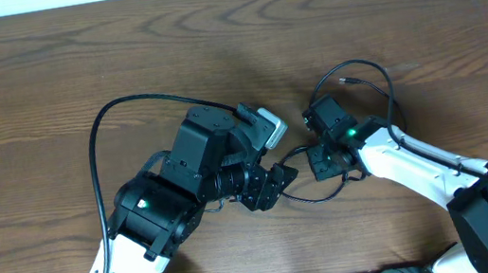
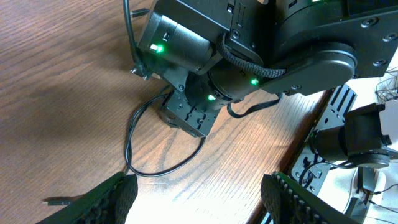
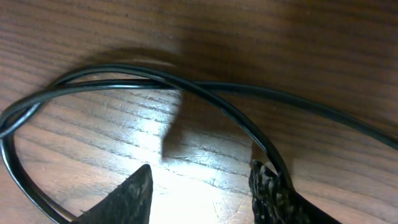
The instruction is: Untangle cables
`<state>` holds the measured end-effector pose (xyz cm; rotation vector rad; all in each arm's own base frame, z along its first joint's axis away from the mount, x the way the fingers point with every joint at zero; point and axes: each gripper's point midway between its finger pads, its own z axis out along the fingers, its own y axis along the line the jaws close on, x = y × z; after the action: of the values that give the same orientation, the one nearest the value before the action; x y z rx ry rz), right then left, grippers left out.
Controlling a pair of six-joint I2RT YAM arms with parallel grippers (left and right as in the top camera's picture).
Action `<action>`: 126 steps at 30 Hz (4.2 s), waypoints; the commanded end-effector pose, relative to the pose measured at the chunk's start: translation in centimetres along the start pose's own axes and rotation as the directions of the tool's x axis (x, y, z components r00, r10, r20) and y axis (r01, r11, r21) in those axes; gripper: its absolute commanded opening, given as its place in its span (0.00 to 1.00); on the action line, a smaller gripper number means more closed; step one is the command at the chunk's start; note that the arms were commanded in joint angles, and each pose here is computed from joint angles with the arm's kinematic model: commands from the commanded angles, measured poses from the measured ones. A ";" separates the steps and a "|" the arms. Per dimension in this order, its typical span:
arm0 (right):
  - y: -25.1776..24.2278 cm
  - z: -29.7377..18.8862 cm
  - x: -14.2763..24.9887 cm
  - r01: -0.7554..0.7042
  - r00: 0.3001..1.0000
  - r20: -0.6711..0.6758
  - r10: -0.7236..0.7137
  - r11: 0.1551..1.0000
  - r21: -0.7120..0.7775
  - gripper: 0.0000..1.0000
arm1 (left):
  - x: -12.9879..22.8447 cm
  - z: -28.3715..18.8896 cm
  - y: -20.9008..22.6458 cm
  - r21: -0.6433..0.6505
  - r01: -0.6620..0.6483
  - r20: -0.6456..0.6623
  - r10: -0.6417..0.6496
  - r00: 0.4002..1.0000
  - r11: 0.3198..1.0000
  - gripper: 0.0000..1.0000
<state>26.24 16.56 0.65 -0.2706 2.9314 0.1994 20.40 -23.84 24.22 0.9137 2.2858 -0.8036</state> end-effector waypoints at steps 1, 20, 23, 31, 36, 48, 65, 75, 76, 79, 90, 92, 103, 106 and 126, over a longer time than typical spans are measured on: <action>1.2 -0.6 -0.5 -0.005 1.000 -0.003 0.005 0.996 -0.085 0.46 | -0.9 -0.6 0.1 -0.015 0.000 0.023 0.000 1.000 1.000 0.71; -2.6 -5.2 -0.9 0.305 0.952 -0.056 -0.301 0.946 0.109 0.72 | -0.4 -0.6 0.1 -0.016 -0.025 0.005 0.025 1.000 1.000 0.72; -2.8 -5.3 0.1 0.276 0.959 -0.094 -0.267 0.955 0.111 0.71 | -0.3 -0.6 0.1 -0.016 -0.024 0.002 0.024 1.000 1.000 0.72; -2.8 -3.7 2.2 0.250 0.962 -0.133 -0.239 0.966 0.073 0.70 | 0.0 -0.6 0.1 -0.016 -0.018 -0.012 0.018 1.000 1.000 0.73; -3.1 -2.2 3.1 0.217 0.971 -0.122 -0.207 0.973 0.075 0.67 | 0.0 -0.6 0.1 -0.016 -0.018 -0.011 0.018 1.000 1.000 0.72; -2.9 -0.2 3.0 0.158 0.987 -0.047 -0.155 0.986 0.054 0.55 | 0.0 -0.6 0.1 -0.016 -0.018 -0.012 0.018 1.000 1.000 0.72; -0.9 -0.7 0.2 0.072 0.995 0.067 -0.070 0.997 -0.031 0.01 | 0.5 -0.6 0.1 -0.016 -0.010 -0.031 0.010 0.999 1.000 0.72; 2.2 -11.5 -7.3 0.089 0.960 0.273 -0.063 0.992 -0.084 0.01 | 0.9 -0.5 0.1 -0.016 -0.003 -0.048 0.002 0.999 1.000 0.74; 2.5 -12.6 -7.9 0.093 0.952 0.300 -0.062 0.992 -0.091 0.01 | 1.0 -0.5 0.1 -0.016 -0.003 -0.048 0.002 0.999 1.000 0.75; 3.1 -15.8 -9.2 0.103 0.925 0.376 -0.054 0.989 -0.110 0.01 | 1.2 -0.4 0.2 -0.017 0.000 -0.055 -0.001 0.998 1.000 0.80; 3.4 -21.2 -9.2 0.117 0.871 0.490 -0.030 0.982 -0.147 0.01 | 1.6 1.9 1.2 -0.019 0.020 -0.104 -0.022 0.994 1.000 0.82; 3.4 -21.6 -9.0 0.119 0.867 0.497 -0.029 0.982 -0.149 0.01 | 1.6 2.6 1.5 -0.020 0.025 -0.115 -0.027 0.993 0.999 0.82; 2.8 -25.0 -6.9 0.130 0.840 0.542 -0.023 0.979 -0.159 0.01 | 1.8 7.5 3.7 -0.024 0.041 -0.180 -0.044 0.983 0.999 0.81; 2.6 -25.5 -6.1 0.130 0.841 0.540 -0.024 0.979 -0.159 0.01 | 2.0 8.5 4.1 -0.025 0.046 -0.192 -0.050 0.980 0.999 0.82; 1.9 -24.7 -4.2 0.116 0.879 0.476 -0.034 0.983 -0.144 0.01 | 1.8 8.8 8.8 -0.271 -0.004 -0.185 -0.048 0.981 0.963 0.81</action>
<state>25.62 15.29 24.82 -0.3219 2.4331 0.4157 26.32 -25.52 14.43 0.9164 2.5078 -0.5815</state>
